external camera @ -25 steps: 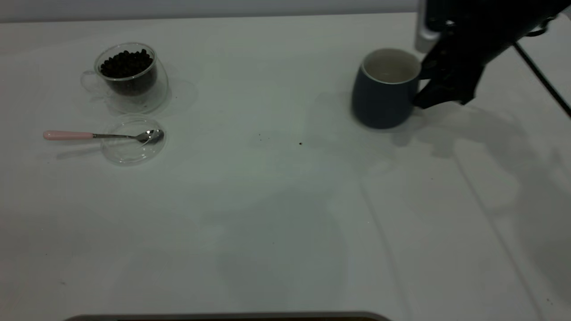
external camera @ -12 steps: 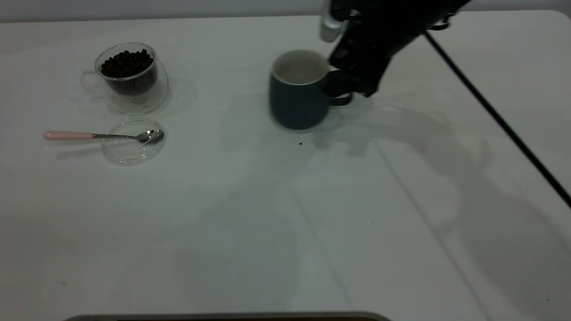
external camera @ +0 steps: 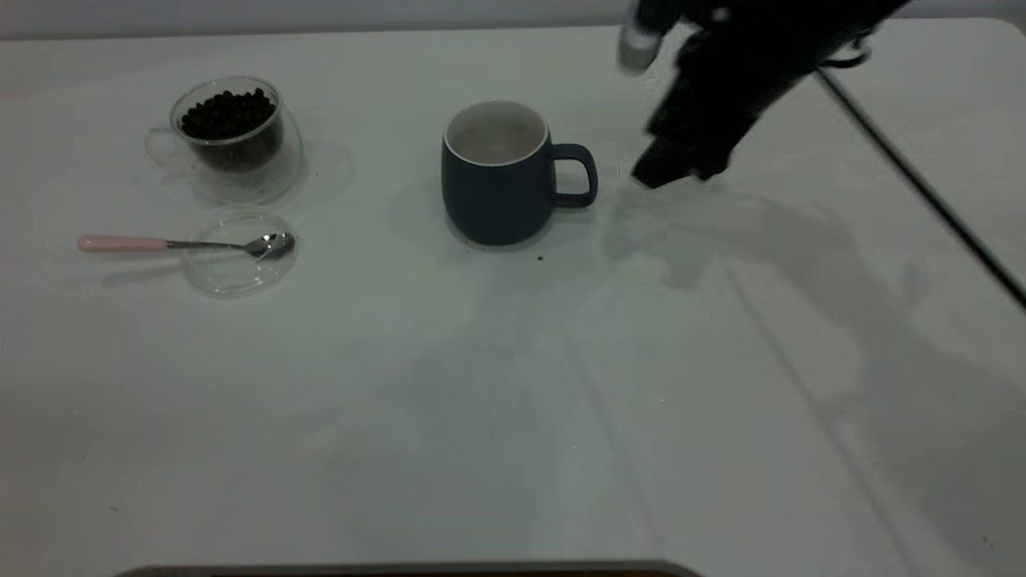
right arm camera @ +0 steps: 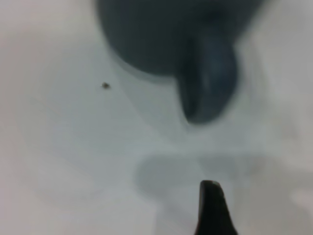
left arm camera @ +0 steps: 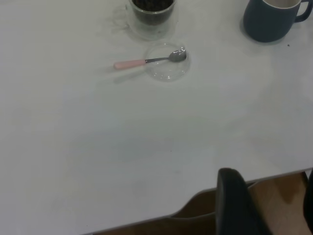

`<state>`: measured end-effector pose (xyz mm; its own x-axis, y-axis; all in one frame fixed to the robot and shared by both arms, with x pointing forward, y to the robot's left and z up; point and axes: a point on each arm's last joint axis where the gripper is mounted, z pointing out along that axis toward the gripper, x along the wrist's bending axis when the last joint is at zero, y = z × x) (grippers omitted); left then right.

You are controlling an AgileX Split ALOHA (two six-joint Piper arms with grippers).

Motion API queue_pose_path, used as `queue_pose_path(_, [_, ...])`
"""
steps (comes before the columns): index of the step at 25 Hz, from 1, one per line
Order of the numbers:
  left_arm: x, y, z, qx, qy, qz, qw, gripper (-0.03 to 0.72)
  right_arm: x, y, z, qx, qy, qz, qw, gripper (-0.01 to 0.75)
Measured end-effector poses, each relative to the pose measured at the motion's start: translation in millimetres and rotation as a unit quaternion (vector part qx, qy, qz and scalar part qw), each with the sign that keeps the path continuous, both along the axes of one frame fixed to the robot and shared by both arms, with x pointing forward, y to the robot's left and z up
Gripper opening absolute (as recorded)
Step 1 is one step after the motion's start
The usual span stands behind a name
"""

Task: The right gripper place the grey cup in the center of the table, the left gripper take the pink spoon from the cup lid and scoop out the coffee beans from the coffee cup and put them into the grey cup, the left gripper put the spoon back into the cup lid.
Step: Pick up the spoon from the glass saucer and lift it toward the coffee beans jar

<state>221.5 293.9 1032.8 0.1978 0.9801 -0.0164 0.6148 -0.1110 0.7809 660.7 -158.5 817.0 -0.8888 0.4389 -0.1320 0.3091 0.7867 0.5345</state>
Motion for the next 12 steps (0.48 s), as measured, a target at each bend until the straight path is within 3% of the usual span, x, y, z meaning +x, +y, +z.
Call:
queue_pose_path(2, [0,0,0,0.0,0.0,0.0,1.0,0.401,-11,-4,21,0.055,0.063,-0.113,0.99,0.531])
queue_pose_path(4, [0,0,0,0.0,0.0,0.0,1.0,0.401,-33,0,44,0.115,0.161,-0.196,0.96,0.531])
queue_pose_path(5, [0,0,0,0.0,0.0,0.0,1.0,0.401,-47,4,59,0.126,0.213,-0.205,0.947,0.531])
queue_pose_path(6, [0,0,0,0.0,0.0,0.0,1.0,0.401,-64,3,73,0.11,0.257,-0.189,0.941,0.531])
queue_pose_path(9, [0,0,0,0.0,0.0,0.0,1.0,0.401,-119,-13,111,-0.024,0.358,-0.176,0.917,0.531])
queue_pose_path(11, [0,0,0,0.0,0.0,0.0,1.0,0.401,-151,-37,134,-0.123,0.363,-0.222,0.897,0.531])
queue_pose_path(12, [0,0,0,0.0,0.0,0.0,1.0,0.401,-165,-46,149,-0.144,0.348,-0.262,0.889,0.531])
